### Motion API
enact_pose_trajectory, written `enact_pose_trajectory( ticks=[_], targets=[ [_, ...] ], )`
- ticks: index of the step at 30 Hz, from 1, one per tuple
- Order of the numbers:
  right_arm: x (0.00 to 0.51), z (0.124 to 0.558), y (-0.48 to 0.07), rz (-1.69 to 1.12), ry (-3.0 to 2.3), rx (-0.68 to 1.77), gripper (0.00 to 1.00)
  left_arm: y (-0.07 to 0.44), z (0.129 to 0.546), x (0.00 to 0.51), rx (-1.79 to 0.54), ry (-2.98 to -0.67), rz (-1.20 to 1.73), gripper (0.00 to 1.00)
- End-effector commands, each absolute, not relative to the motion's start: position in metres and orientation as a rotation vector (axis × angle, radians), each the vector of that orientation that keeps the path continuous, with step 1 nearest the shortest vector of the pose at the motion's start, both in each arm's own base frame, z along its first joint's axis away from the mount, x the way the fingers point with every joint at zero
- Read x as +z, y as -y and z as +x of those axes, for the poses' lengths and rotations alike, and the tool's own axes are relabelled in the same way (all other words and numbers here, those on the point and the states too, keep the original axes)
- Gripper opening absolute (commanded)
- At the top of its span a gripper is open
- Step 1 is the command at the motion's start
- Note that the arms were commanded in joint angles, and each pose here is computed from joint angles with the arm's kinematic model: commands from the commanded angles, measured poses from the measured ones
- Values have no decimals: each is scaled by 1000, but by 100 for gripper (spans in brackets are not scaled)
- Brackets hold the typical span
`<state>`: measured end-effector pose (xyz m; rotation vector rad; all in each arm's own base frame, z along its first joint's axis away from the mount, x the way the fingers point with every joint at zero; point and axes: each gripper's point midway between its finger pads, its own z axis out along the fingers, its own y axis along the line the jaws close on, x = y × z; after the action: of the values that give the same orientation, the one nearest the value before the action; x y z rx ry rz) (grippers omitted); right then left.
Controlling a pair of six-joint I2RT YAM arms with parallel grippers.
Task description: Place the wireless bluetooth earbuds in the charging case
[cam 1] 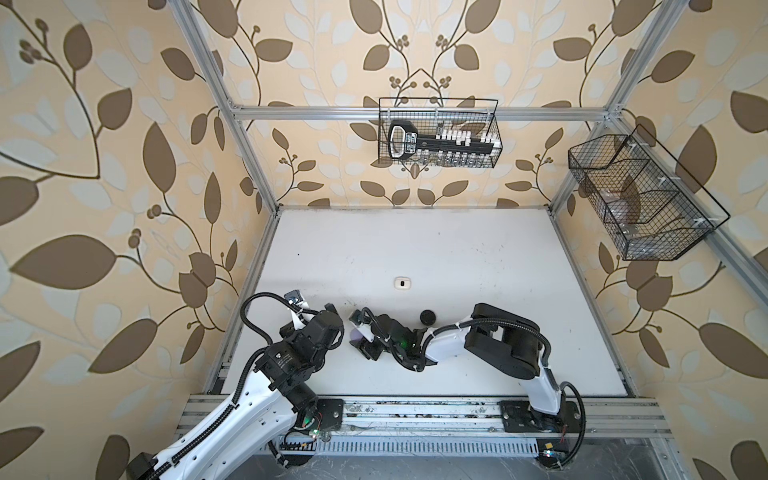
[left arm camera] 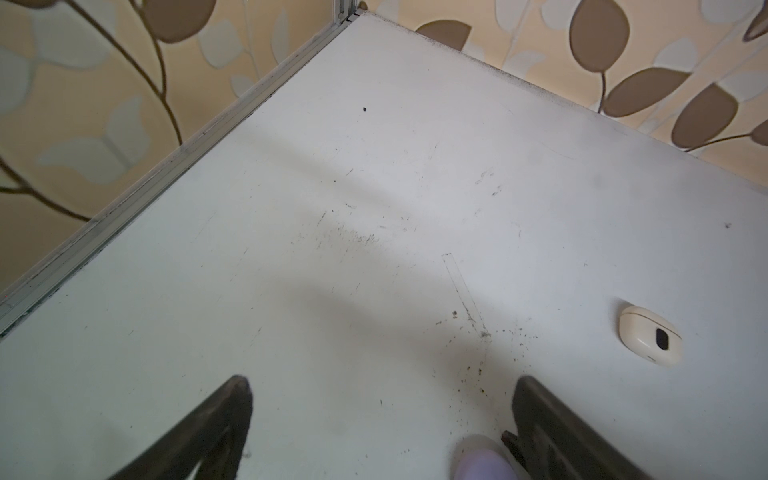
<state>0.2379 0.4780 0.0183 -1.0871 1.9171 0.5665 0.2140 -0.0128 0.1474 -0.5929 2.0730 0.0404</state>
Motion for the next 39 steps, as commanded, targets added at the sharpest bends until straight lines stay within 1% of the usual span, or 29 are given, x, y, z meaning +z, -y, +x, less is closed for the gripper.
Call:
enact_pose_trajectory(
  ticks=[1,4,8,11,13,16,19,24,33,39],
  targets=[
    [-10,226,-461,-1164,-1982,501,58,7,214,151,57,-2047,-614,99],
    [-8,225,-461,-1163,-1979,504,53,7,214,151,56,-2046,-614,99],
    [1,223,-454,-1150,-1973,524,50,13,218,152,38,-2056,-588,99],
    [17,222,-444,-1116,-1953,549,49,30,223,153,-41,-2093,-527,99],
    [31,222,-434,-1090,-1927,556,48,52,226,157,-164,-2139,-452,98],
    [46,220,-415,-1063,-1893,549,48,95,225,167,-408,-2194,-292,92],
    [61,222,-396,-1025,-1865,530,47,138,221,180,-657,-2186,-118,91],
    [81,221,-365,-978,-1817,475,43,183,209,190,-937,-2167,66,84],
    [121,199,-328,-934,-1678,470,42,208,190,189,-1158,-2142,163,78],
    [145,185,-315,-929,-1561,473,39,219,179,193,-1250,-2116,217,75]
  ],
)
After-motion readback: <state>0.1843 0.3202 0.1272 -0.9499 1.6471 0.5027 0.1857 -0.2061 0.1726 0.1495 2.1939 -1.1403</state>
